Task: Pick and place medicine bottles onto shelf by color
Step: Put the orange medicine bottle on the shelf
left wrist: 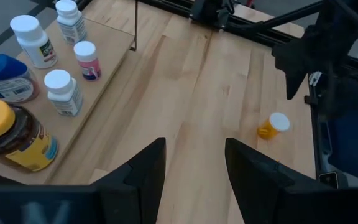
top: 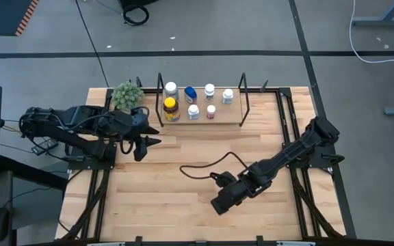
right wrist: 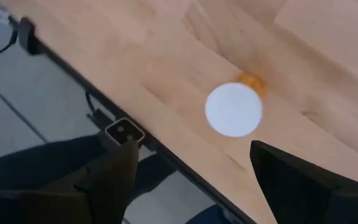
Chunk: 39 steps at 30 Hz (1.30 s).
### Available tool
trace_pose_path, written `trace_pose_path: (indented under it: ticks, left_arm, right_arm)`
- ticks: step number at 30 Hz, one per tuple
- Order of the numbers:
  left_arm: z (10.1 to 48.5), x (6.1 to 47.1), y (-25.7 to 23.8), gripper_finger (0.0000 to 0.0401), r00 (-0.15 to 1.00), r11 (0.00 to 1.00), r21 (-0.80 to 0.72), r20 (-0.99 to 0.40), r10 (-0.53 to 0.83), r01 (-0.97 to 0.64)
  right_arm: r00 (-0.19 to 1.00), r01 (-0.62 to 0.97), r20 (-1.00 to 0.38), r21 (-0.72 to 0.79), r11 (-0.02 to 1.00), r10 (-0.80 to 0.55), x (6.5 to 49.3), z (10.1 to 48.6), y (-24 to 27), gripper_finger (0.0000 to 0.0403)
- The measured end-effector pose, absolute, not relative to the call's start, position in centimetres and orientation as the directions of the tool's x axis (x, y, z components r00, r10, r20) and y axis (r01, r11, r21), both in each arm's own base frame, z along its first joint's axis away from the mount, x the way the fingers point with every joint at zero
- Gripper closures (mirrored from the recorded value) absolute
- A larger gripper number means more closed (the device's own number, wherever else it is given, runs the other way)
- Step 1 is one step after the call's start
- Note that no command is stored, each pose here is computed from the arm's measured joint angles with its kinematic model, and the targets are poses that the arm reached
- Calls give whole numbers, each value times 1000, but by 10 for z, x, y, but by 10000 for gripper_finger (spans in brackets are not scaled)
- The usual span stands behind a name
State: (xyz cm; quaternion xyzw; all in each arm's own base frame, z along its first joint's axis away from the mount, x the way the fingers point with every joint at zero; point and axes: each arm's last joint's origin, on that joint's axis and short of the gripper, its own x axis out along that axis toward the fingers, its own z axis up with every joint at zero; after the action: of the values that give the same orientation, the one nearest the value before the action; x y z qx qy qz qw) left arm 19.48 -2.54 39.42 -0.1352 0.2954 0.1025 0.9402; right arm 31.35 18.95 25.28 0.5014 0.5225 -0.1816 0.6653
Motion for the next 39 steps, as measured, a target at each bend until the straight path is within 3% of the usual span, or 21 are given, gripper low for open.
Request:
trace_pose_path:
  ticks: [7,15,19,23,31,39]
  left_arm:
    - [394,195,-25,229,805,947,-179,-582,117,-268]
    - [394,195,-25,229,805,945,-174,-579,128,-276]
    - [394,195,-25,229,803,944,-177,-582,129,-280]
    - [393,194,-25,229,798,926,-216,-589,129,-310]
    - [393,194,-25,229,796,919,-230,-592,129,-320]
    - [393,194,-25,229,796,919,-230,-591,129,-319]
  right_arm:
    - [402,593,-878,465,658,258,313,253,190,86]
    - [429,305,-888,316,898,167,319,240,193,86]
    - [348,161,-909,300,940,230,325,211,211,86]
    - [321,135,-920,281,950,226,327,198,221,86]
    - [354,196,-928,193,961,114,327,199,213,86]
    - [380,191,-920,184,964,101,331,216,215,86]
